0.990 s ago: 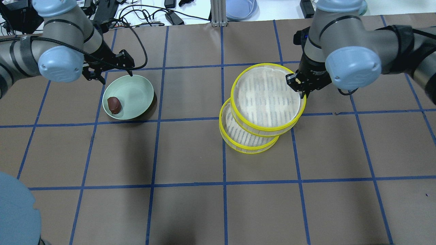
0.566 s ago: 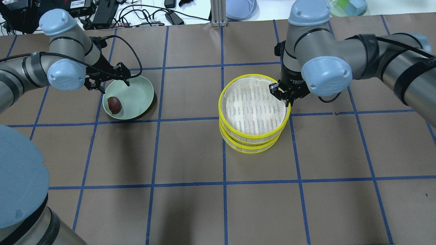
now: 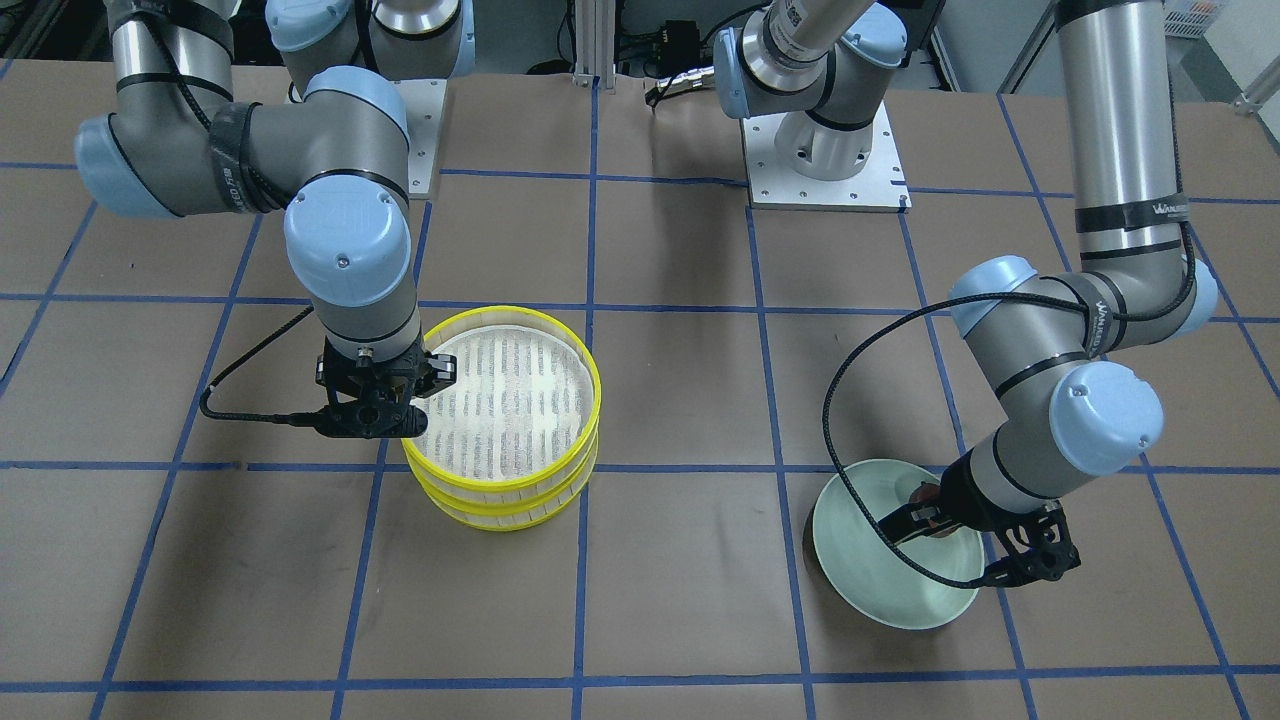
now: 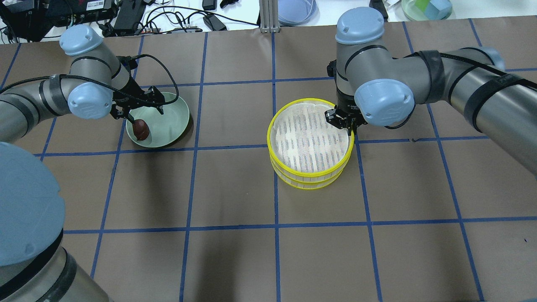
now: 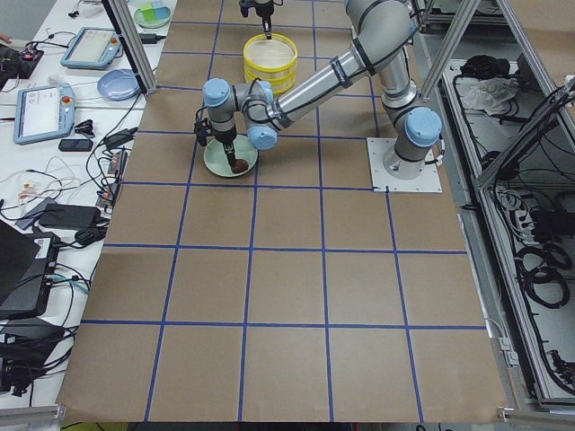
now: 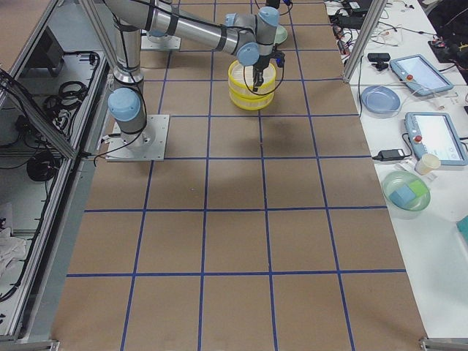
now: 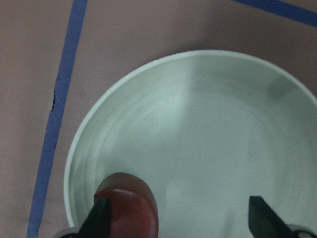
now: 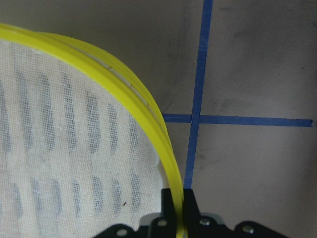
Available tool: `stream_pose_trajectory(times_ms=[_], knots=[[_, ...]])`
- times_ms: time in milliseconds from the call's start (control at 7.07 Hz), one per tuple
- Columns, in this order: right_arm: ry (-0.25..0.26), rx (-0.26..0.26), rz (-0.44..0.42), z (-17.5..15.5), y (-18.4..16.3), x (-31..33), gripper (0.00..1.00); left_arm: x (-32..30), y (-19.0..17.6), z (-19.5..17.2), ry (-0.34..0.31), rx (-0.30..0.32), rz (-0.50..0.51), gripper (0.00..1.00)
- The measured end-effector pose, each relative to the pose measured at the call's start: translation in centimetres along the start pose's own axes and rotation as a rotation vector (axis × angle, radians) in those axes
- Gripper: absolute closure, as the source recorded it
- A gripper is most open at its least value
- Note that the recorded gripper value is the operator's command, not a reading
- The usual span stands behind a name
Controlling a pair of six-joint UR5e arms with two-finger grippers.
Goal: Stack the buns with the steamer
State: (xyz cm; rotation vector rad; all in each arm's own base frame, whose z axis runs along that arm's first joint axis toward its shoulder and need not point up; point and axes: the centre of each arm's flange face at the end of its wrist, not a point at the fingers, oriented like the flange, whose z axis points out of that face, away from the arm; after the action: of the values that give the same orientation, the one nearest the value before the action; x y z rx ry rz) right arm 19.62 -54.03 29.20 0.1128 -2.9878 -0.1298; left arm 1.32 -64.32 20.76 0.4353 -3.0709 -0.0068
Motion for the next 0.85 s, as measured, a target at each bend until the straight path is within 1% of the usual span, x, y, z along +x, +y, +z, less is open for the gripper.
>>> stream_pose_trajectory(times_ms=[141,283,424,566,848], knots=[[0.0,0.004,-0.001,0.2,-0.2,-0.1,0.94,-0.1,0.1,0.6,-0.005,-0.012,0.002,0.45],[-0.001,0.008,-0.001,0.4,-0.3,-0.2,0.94,-0.1,0.2,1.1,-0.006,-0.02,0.004,0.78],[-0.001,0.008,-0.002,0.6,-0.4,-0.3,0.95,-0.1,0.2,1.3,-0.007,-0.023,0.005,0.96],[0.0,0.004,-0.003,0.9,-0.3,-0.3,0.95,-0.1,0.1,1.4,-0.007,-0.022,0.006,1.0],[0.001,0.005,-0.003,1.3,-0.2,-0.3,0.95,-0.1,0.0,1.3,-0.009,-0.015,0.008,1.0]])
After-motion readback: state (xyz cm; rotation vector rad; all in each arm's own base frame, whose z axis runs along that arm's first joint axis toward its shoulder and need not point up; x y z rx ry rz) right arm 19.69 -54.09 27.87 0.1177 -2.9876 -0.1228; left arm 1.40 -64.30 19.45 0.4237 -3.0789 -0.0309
